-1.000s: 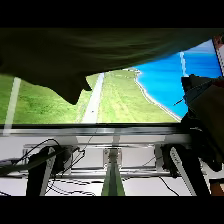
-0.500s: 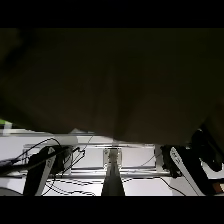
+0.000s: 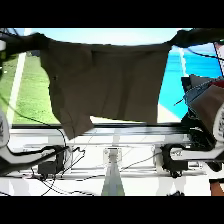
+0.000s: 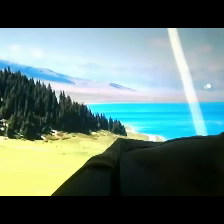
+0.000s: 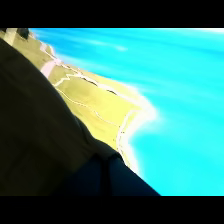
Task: Fold the clothes and pants, and hang the long-sleeved shirts on hangers.
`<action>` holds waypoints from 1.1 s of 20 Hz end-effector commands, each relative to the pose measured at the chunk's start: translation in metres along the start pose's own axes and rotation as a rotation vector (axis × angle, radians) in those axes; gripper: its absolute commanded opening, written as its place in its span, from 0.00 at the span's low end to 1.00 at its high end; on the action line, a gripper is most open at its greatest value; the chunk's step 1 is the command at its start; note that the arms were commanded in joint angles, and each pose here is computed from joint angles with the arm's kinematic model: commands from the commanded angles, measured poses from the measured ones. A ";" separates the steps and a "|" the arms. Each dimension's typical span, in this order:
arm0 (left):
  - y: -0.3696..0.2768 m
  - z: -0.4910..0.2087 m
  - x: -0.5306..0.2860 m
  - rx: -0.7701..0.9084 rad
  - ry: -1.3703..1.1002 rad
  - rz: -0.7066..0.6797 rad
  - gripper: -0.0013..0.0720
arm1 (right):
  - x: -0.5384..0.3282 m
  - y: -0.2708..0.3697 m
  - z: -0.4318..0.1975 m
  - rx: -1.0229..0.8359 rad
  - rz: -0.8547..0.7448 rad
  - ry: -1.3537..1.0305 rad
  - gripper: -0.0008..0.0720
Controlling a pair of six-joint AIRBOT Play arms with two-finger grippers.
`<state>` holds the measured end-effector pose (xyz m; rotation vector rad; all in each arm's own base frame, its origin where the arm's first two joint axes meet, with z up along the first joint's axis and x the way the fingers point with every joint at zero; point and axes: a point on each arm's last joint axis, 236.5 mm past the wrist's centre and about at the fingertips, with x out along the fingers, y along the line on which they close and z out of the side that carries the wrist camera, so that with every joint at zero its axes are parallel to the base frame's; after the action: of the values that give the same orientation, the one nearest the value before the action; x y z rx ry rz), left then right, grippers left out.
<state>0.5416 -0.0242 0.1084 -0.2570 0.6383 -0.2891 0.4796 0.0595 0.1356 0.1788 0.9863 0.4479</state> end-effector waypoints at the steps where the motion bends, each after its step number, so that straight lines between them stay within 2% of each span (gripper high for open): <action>1: 0.023 -0.042 0.065 -0.024 0.059 0.041 0.05 | 0.083 -0.044 -0.021 0.055 -0.038 0.107 0.03; 7: 0.027 -0.063 0.062 -0.038 0.144 0.013 0.05 | 0.089 -0.077 -0.028 0.082 -0.120 0.125 0.03; 10: 0.017 -0.099 0.053 -0.017 0.300 -0.046 0.05 | 0.085 -0.076 -0.044 -0.062 -0.092 0.196 0.03; 17: 0.019 -0.129 0.012 -0.066 0.470 -0.126 0.05 | 0.051 -0.071 -0.053 -0.019 -0.030 0.136 0.03; 22: 0.007 -0.153 0.015 -0.110 0.532 -0.143 0.05 | 0.076 -0.067 -0.133 0.122 -0.002 0.204 0.03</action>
<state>0.4744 -0.0371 -0.0116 -0.3063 1.1079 -0.4505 0.4516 0.0190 0.0091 0.1834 1.1751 0.4173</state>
